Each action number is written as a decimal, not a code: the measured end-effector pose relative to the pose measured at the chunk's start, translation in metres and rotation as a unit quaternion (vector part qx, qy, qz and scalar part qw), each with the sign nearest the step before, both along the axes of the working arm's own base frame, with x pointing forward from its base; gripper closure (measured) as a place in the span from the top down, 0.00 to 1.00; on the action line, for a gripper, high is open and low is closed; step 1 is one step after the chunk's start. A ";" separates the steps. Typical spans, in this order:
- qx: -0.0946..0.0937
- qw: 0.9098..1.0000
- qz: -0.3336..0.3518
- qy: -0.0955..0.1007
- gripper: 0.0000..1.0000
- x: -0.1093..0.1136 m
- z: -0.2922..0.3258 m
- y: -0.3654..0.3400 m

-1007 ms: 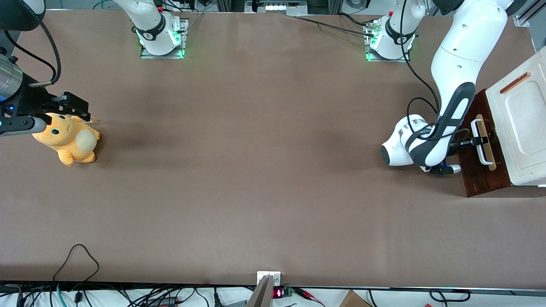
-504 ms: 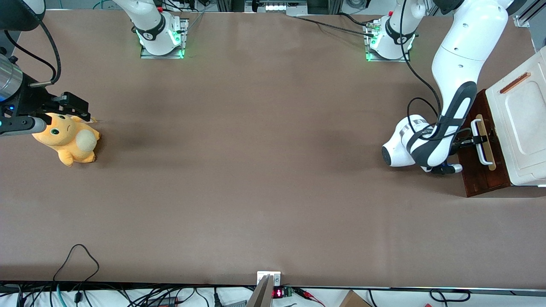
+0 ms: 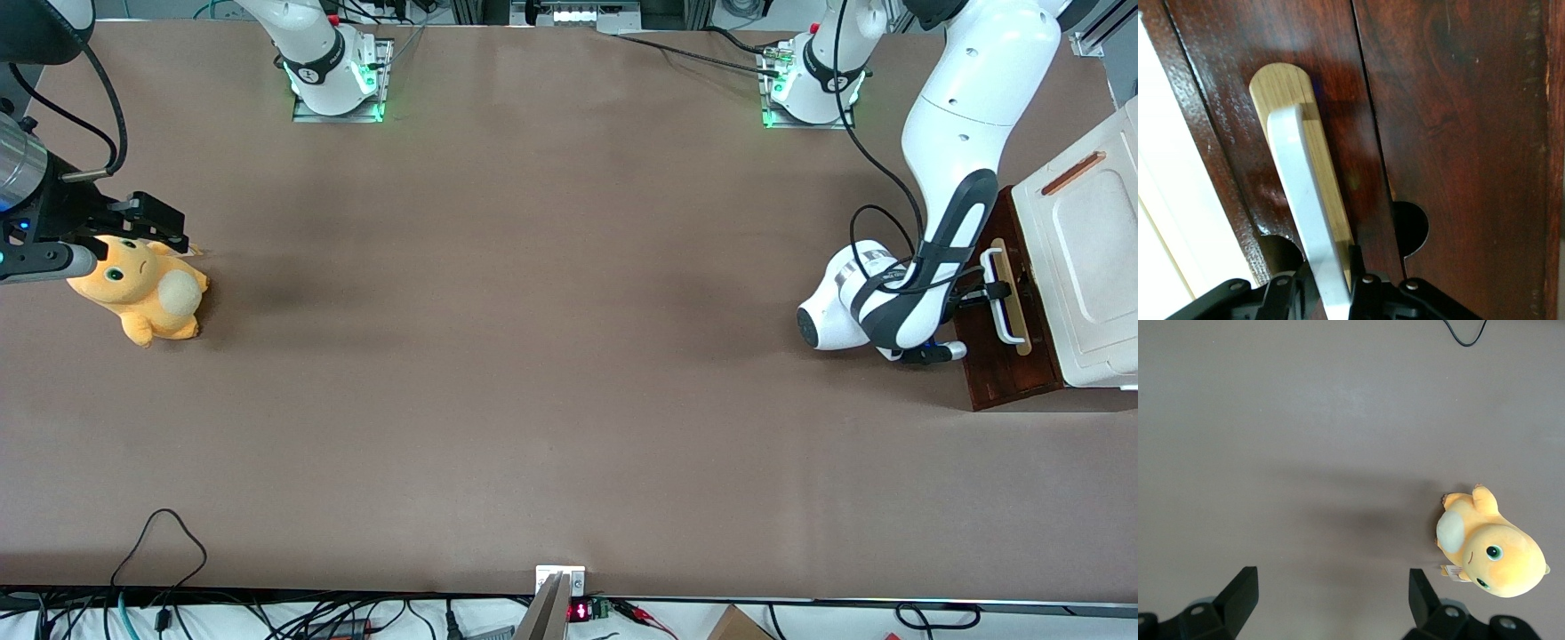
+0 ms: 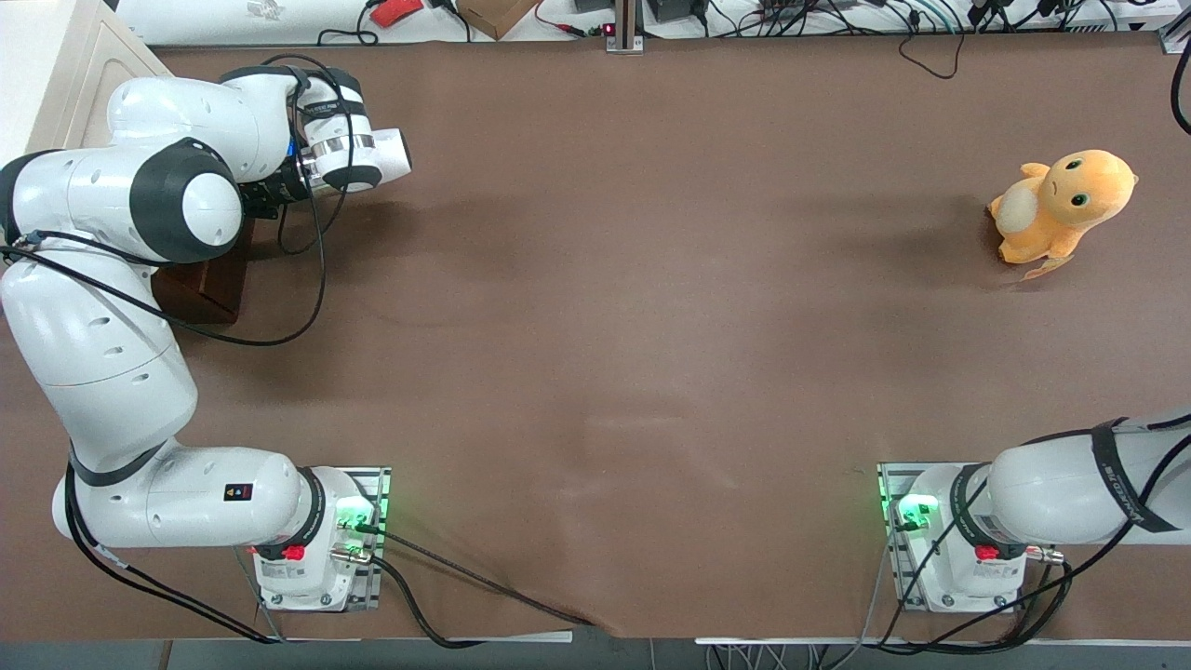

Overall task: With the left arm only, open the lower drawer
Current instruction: 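Close the left gripper on the white bar handle, then pull the handle away from the cabinet with the left gripper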

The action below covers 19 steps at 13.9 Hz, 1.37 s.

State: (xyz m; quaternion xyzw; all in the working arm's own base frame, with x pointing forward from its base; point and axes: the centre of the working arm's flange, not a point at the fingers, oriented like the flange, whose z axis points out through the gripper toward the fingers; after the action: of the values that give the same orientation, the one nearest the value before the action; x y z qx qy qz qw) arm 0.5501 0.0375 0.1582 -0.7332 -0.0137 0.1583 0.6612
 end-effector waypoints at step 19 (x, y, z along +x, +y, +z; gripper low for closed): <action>-0.022 1.000 0.014 -0.010 0.19 0.003 0.006 -0.020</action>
State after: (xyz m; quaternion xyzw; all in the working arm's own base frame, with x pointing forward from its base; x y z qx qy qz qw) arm 0.5531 0.0172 0.1643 -0.7491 -0.0266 0.1604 0.6422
